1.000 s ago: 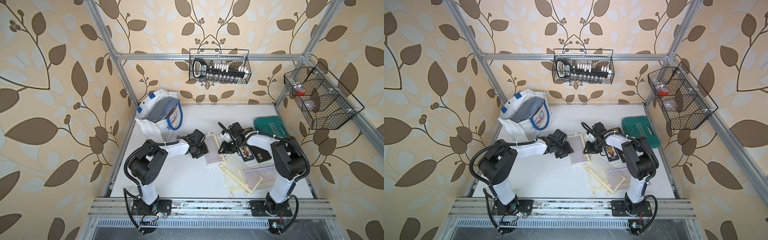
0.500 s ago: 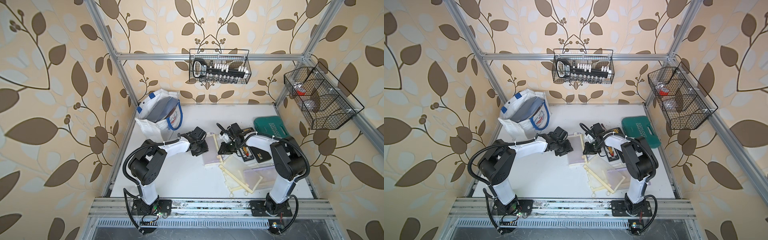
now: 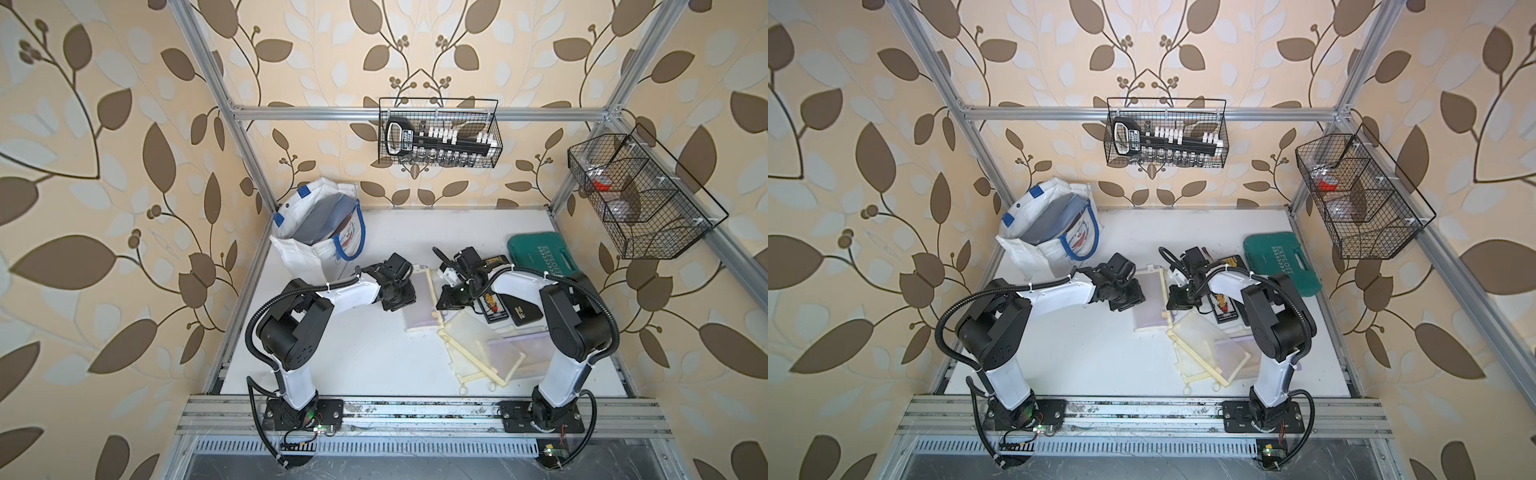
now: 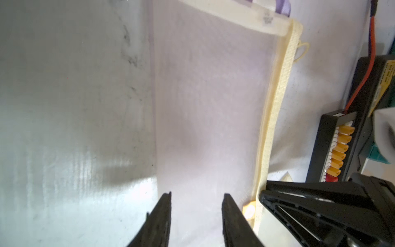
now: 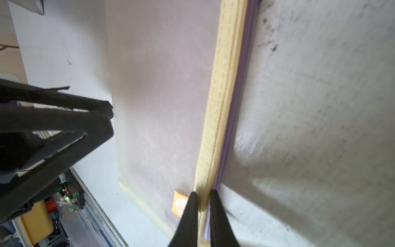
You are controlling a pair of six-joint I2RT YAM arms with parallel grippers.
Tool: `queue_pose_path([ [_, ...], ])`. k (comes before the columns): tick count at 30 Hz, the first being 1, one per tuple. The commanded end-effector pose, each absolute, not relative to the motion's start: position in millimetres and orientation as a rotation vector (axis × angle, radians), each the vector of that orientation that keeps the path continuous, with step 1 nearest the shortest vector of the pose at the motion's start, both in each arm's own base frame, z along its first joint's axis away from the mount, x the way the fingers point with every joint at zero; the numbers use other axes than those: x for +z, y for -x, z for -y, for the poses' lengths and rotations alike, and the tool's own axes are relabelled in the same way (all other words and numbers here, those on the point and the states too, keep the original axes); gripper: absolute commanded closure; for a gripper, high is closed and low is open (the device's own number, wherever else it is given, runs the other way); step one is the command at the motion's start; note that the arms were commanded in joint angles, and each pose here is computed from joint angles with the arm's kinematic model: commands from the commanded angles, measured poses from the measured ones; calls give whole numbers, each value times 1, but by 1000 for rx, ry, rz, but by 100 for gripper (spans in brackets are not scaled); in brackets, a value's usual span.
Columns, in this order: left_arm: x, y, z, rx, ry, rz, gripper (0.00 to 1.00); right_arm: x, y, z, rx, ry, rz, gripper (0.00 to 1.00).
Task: Put the pencil pouch into the canvas bag
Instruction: Pick up the pencil pouch.
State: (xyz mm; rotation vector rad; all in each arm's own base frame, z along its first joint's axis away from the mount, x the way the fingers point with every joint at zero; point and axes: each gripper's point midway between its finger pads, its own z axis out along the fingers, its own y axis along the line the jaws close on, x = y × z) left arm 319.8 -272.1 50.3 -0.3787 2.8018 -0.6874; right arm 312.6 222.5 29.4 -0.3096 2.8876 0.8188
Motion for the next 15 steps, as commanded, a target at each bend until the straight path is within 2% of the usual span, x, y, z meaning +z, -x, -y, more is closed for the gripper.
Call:
queue_pose_path([
  [1, 64, -321, 263, -620, 326, -2771, 59, 28, -306, -224, 827, 331, -2898, 91],
  [15, 54, -321, 266, -621, 326, -2789, 61, 23, -303, -224, 816, 346, -2913, 99],
])
